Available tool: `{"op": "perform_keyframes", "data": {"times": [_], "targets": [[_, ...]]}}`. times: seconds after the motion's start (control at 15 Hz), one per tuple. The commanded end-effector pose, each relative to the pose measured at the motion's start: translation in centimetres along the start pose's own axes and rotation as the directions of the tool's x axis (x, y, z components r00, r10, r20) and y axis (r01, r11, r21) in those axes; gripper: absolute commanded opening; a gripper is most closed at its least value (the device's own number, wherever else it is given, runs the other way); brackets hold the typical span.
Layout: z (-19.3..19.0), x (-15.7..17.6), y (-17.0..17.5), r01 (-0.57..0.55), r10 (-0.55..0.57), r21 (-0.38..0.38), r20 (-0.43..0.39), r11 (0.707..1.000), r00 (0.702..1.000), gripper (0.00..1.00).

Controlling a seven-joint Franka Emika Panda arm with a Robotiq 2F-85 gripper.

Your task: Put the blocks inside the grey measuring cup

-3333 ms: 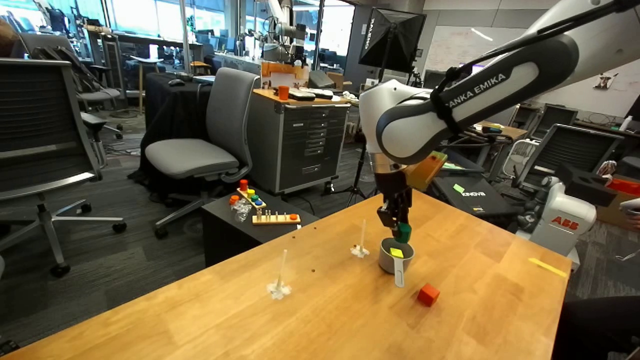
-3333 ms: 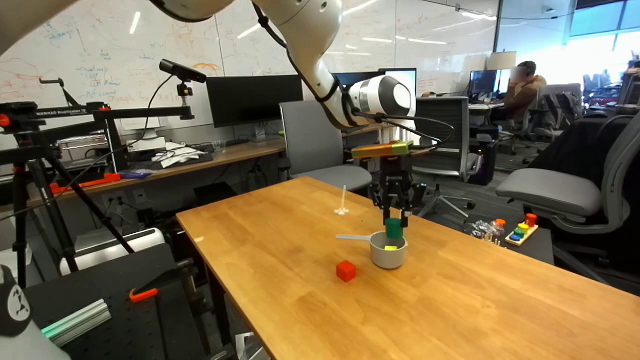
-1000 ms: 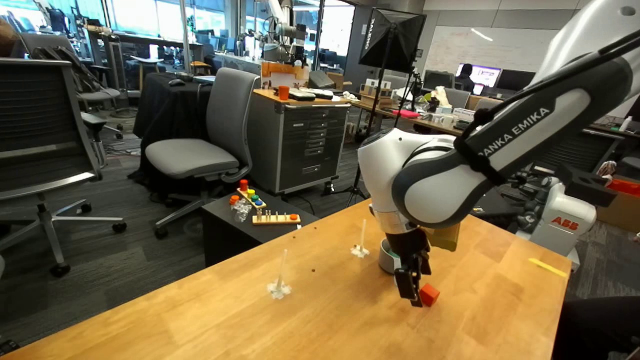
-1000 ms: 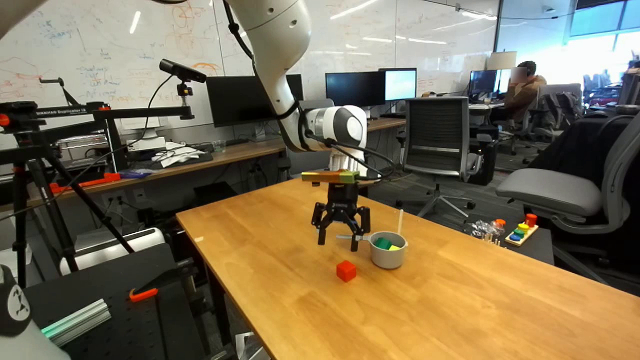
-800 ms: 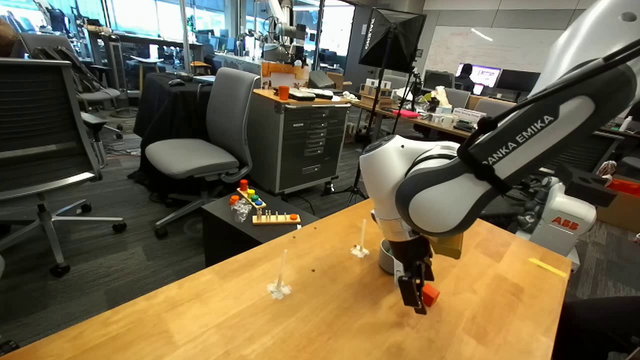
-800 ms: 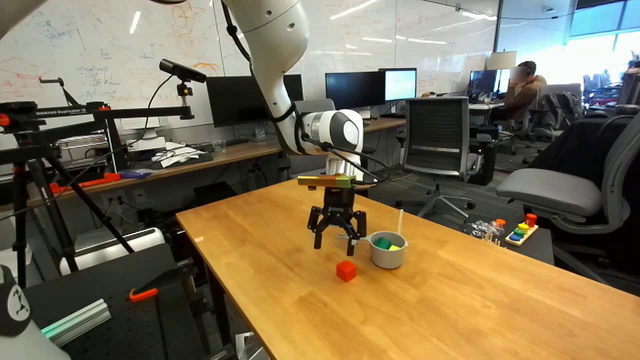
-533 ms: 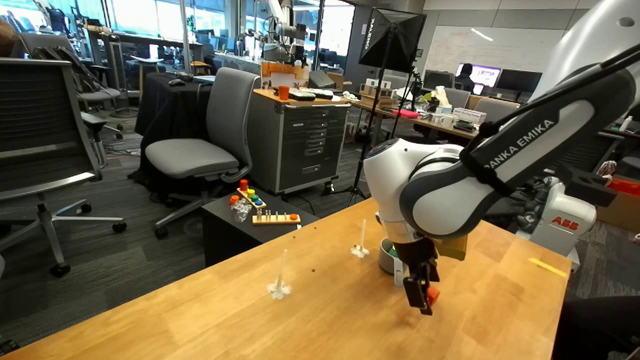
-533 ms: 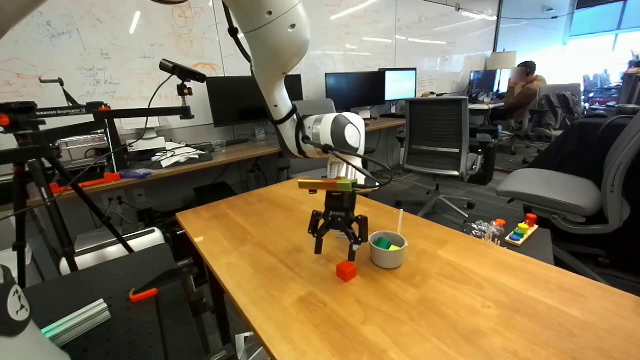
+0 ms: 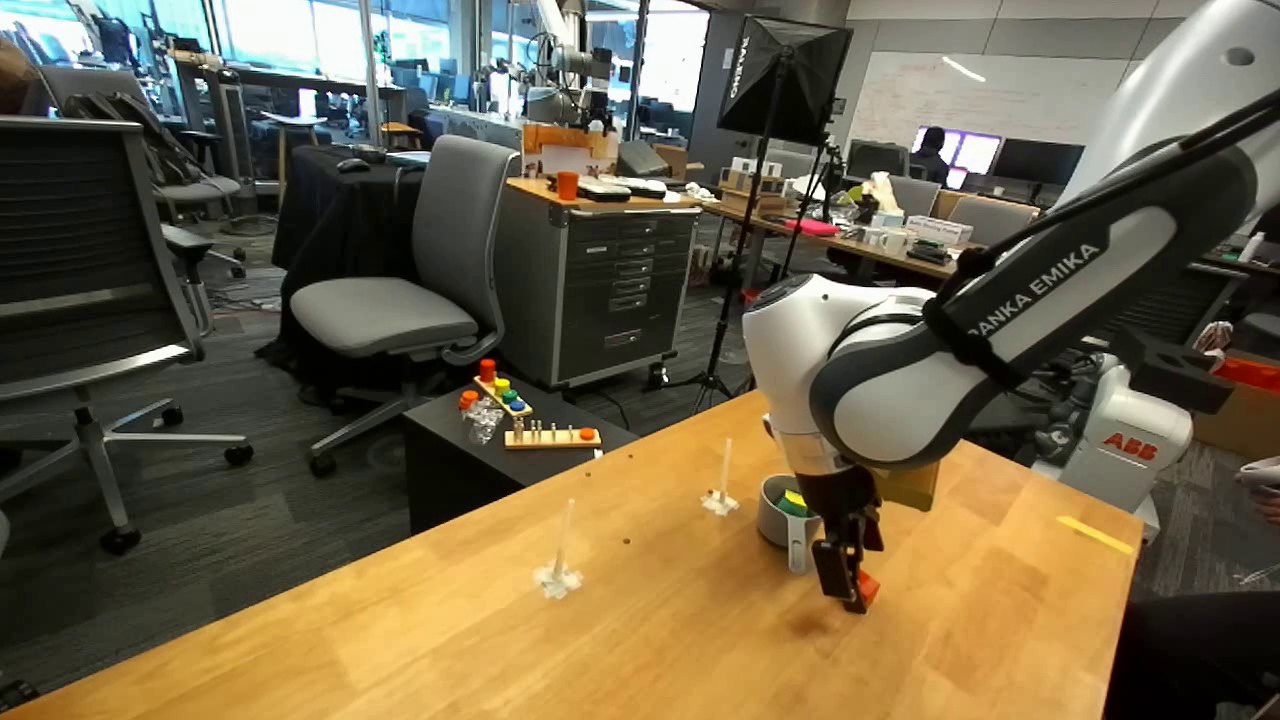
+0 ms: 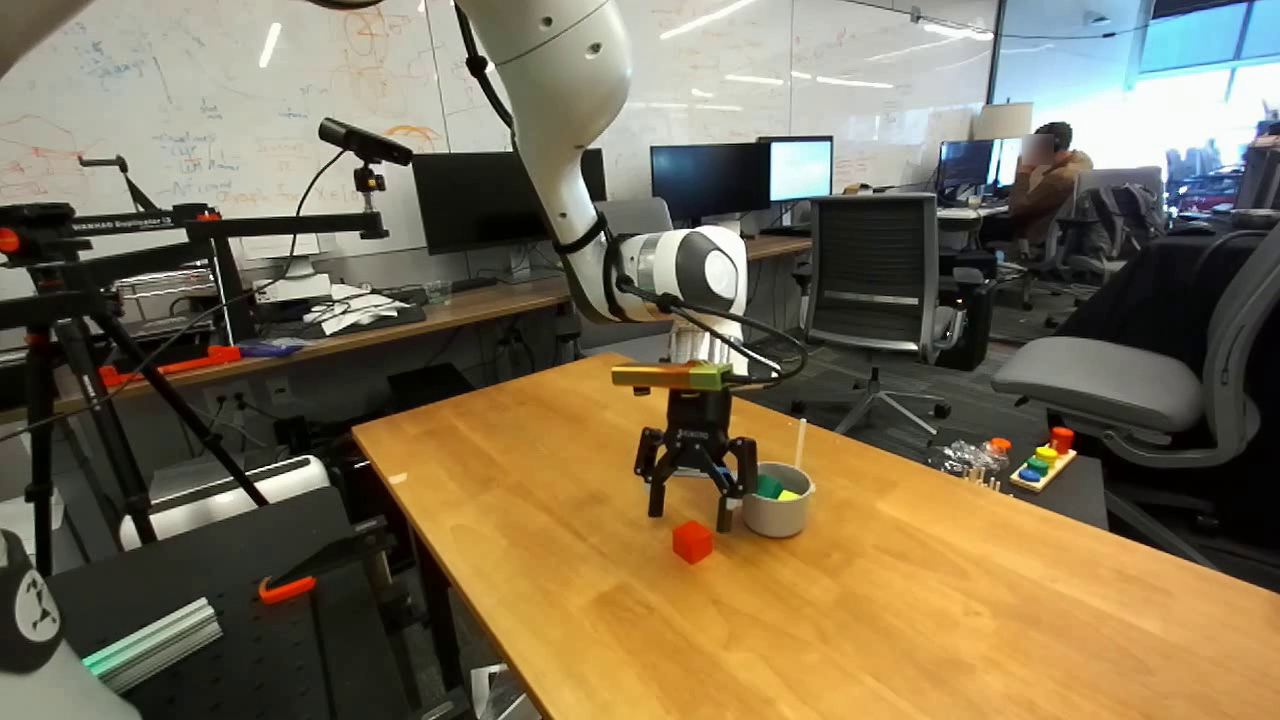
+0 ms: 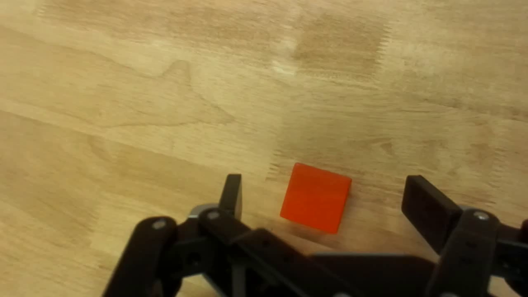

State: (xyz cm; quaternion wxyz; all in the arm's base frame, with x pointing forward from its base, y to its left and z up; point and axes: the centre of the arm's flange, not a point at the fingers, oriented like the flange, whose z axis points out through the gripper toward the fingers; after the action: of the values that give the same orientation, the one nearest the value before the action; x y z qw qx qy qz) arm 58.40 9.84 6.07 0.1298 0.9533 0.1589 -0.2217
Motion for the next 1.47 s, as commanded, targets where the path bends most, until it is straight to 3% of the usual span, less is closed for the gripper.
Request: {"op": "perform_keyframes", "data": {"times": [0.0, 0.67, 0.73, 0.87, 1.27, 1.4], "targets": [[-0.7, 0.2, 0.1, -0.016, 0.015, -0.011, -0.041, 1.0, 0.999, 1.0], [1.6, 0.7, 1.2, -0.042, 0.043, 0.013, -0.027, 0.999, 0.999, 1.0], [1.7, 0.7, 1.5, -0.047, 0.047, 0.014, -0.024, 0.999, 0.999, 0.75], [1.8, 0.7, 1.9, -0.062, 0.062, 0.023, -0.017, 0.998, 0.998, 0.66], [1.8, 0.6, 3.4, -0.097, 0.098, 0.047, -0.014, 0.994, 0.995, 0.2], [1.6, 0.5, 3.7, -0.105, 0.106, 0.049, -0.019, 0.993, 0.994, 0.14]]}}
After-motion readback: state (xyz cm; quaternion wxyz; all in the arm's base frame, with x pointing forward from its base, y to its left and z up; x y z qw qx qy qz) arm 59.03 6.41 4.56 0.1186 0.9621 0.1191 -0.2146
